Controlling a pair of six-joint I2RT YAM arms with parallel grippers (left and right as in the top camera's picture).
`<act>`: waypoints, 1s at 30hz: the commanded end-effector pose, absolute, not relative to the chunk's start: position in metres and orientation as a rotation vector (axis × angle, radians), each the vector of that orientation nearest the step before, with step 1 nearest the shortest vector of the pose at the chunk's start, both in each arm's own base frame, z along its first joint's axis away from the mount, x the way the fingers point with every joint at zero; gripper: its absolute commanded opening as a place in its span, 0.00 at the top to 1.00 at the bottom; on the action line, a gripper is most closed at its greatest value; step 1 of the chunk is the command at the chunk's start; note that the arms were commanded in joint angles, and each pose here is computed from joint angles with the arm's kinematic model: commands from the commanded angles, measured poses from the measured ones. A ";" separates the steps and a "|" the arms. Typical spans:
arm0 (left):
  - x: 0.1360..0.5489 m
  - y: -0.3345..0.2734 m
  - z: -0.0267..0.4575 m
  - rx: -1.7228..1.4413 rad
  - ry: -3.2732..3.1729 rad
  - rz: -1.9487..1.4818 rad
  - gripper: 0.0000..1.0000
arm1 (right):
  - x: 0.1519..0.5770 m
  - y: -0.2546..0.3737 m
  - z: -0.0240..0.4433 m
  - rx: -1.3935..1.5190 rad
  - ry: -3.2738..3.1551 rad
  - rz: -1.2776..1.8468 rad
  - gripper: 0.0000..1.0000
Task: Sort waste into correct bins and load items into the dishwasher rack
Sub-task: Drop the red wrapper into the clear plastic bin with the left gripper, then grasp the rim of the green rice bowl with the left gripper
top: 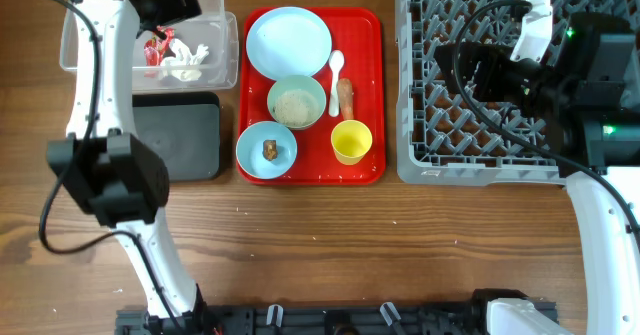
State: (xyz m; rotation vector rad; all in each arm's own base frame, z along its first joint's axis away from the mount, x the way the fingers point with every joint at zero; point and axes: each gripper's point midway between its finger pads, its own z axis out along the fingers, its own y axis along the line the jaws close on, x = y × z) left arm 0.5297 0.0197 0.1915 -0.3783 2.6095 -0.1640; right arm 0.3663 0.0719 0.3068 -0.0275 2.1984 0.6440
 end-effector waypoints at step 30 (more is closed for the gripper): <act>0.441 -0.237 0.050 -0.226 2.896 -0.104 0.48 | 0.360 0.074 0.296 -0.030 2.257 0.643 0.00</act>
